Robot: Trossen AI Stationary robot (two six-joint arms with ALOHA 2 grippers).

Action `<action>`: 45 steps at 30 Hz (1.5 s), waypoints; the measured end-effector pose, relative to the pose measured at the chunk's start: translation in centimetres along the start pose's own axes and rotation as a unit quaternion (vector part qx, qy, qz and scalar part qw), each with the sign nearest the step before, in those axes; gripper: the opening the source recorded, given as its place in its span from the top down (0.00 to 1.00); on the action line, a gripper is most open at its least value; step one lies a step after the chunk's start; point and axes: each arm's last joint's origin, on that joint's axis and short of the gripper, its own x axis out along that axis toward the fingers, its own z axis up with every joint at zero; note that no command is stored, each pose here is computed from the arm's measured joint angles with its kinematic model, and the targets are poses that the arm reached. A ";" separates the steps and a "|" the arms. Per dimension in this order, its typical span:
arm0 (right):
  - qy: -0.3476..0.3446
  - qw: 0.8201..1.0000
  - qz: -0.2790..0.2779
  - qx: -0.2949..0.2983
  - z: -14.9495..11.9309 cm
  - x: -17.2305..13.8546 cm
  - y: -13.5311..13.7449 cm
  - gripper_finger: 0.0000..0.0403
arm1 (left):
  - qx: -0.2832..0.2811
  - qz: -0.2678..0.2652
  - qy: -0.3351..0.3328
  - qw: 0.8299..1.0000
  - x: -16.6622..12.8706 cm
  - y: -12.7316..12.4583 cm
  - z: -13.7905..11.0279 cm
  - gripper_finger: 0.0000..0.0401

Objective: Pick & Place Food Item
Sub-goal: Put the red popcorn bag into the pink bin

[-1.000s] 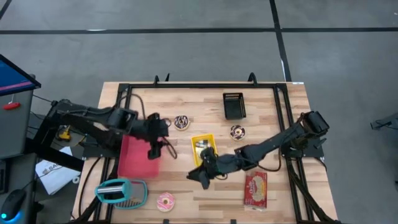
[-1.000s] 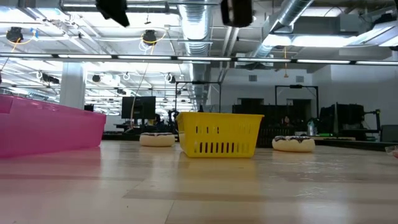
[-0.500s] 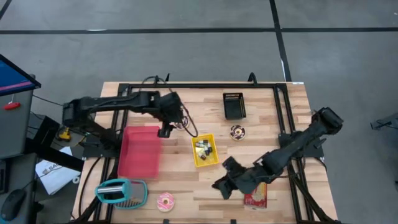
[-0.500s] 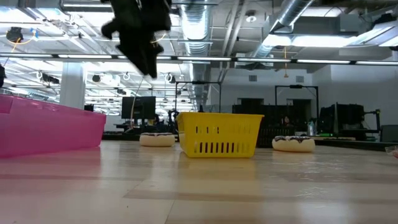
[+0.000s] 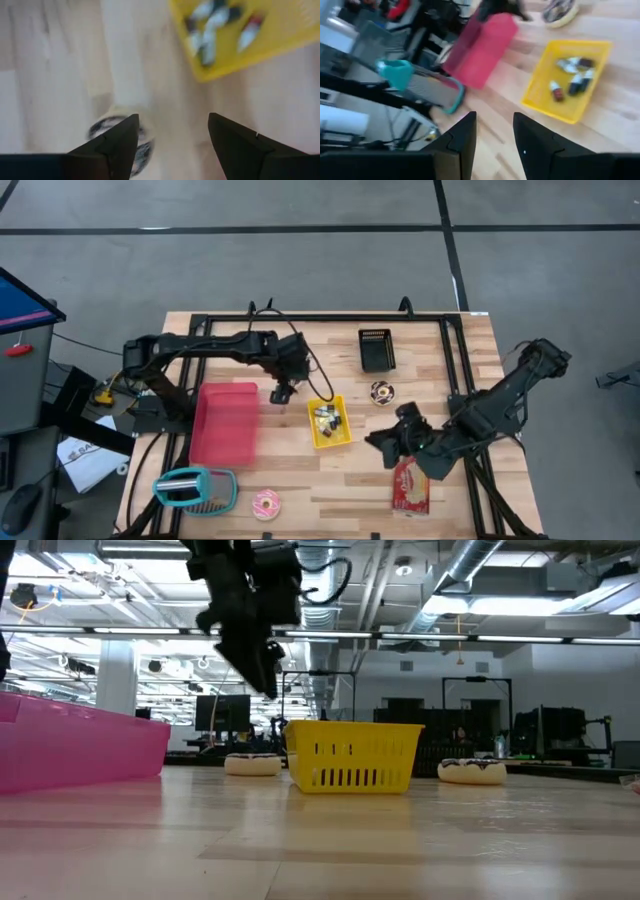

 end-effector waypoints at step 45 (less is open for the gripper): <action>0.318 0.862 -0.376 0.119 -11.5 -0.1 -12.3 0.70 | -0.126 -0.067 -0.330 0.933 -17.0 -8.3 -0.3 0.45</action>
